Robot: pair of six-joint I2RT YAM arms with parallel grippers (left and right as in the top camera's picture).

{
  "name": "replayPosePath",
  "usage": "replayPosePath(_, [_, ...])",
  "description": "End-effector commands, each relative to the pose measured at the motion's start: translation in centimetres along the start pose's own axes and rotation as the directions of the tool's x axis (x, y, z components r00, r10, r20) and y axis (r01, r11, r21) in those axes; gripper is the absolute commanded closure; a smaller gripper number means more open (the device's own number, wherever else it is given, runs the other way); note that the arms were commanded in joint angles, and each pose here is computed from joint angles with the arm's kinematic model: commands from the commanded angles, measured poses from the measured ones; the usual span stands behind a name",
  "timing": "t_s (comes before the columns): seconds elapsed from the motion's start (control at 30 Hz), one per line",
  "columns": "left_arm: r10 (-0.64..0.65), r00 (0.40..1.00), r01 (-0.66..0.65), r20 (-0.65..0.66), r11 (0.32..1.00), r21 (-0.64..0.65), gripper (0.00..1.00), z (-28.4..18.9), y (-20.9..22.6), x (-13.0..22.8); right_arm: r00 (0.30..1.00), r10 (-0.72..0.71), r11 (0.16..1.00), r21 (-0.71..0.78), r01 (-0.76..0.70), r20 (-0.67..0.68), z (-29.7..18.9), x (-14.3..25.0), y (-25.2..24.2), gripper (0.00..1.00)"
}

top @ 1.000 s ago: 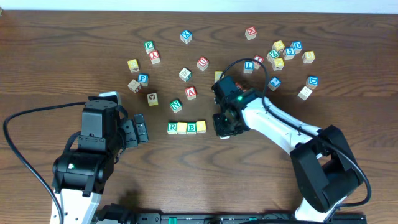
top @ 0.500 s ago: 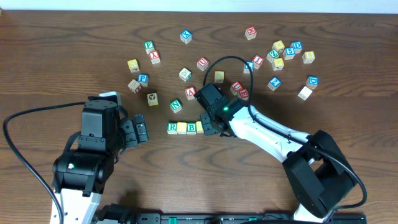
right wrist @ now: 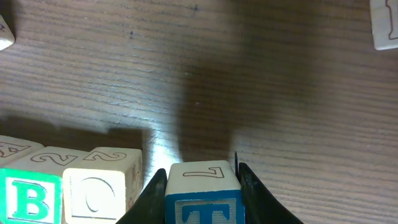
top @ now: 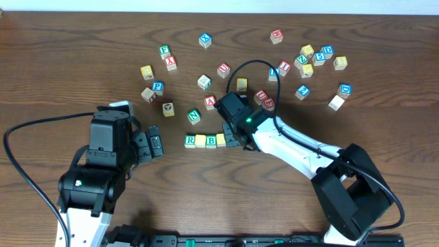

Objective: Spell out ROBOT
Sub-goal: 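Lift the T block and carry it to the right of the O block, then lower the T block beside the O block and open the right gripper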

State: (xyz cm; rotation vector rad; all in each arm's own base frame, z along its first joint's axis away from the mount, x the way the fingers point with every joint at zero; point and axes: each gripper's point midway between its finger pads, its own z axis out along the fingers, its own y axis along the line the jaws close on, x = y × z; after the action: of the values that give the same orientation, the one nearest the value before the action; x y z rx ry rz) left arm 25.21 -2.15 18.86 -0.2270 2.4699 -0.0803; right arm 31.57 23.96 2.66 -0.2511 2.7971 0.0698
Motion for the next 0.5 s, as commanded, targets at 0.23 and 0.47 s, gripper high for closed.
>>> replayPosePath(0.23, [0.007,1.0,-0.007,0.021,1.0,-0.003,0.0,-0.5,0.05,-0.74,1.0,0.022,0.999,0.026,-0.021,-0.001,0.66,1.59,0.3,0.9])
replayPosePath(0.47, [0.006,1.0,-0.006,0.021,1.0,-0.003,0.0,-0.5,0.05,-0.74,0.999,0.042,0.999,0.025,-0.042,0.009,1.06,1.77,0.19,0.89])
